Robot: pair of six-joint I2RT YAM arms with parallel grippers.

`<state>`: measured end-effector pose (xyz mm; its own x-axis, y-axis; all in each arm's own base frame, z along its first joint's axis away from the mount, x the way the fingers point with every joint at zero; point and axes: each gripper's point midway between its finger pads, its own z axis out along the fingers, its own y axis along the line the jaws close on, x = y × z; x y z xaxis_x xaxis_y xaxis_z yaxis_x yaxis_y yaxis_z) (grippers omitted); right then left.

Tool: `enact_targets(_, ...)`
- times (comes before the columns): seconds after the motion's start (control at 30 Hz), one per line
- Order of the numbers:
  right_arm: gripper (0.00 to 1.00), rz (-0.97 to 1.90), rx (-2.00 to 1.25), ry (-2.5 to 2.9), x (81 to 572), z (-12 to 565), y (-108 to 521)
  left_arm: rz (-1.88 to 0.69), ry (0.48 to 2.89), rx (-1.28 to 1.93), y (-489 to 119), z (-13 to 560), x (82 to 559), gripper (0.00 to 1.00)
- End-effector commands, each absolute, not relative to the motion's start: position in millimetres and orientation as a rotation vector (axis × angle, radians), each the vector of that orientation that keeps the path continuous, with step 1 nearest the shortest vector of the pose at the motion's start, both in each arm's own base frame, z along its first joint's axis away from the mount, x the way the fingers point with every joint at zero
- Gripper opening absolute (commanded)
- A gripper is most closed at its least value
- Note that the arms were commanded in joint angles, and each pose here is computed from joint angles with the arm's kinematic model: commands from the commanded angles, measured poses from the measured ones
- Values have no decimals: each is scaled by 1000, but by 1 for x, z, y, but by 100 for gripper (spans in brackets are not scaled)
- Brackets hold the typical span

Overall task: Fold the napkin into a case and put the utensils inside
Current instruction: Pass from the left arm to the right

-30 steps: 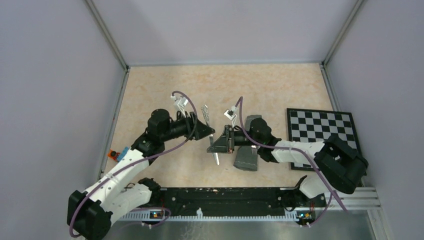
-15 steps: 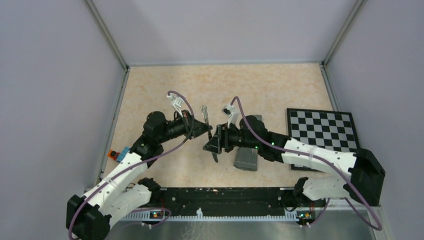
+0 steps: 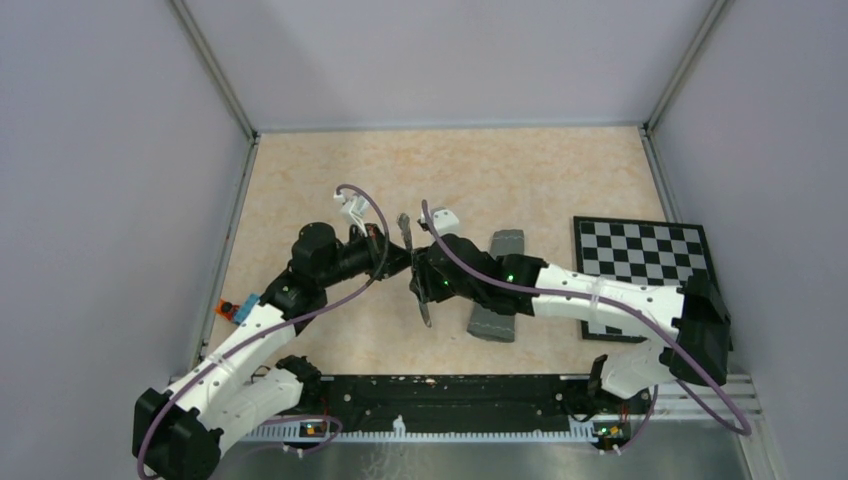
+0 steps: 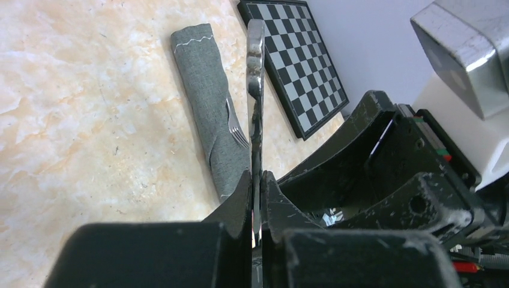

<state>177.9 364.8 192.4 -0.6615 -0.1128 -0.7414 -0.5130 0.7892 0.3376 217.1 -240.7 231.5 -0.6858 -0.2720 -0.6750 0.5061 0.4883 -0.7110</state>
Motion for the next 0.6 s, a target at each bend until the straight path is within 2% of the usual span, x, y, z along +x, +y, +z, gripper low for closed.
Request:
enact_targets(0.0,40,668,-507,2206,178,202,375,-1262,1897,198,-241,248,224,0)
enact_targets(0.13,34,661,-517,2216,177,196,380,-1254,1930,184,-241,240,225,0)
enact_targets(0.27,19,643,-524,2219,176,197,383,-1241,1966,169,-241,232,228,0)
enact_targets(0.33,1,653,-525,2224,175,195,385,-1230,1991,148,-241,225,230,0)
enact_targets(0.4,0,683,-493,2241,172,193,382,-1236,2034,126,-242,217,231,2)
enact_targets(0.43,0,717,-480,2255,170,190,379,-1243,2057,116,-244,213,231,11)
enact_targets(0.5,0,785,-441,2292,169,182,369,-1260,2084,95,-245,206,230,37)
enact_targets(0.53,0,808,-423,2315,168,177,361,-1272,2082,90,-246,205,229,47)
enact_targets(0.57,0,813,-404,2339,166,171,351,-1287,2079,86,-247,203,228,51)
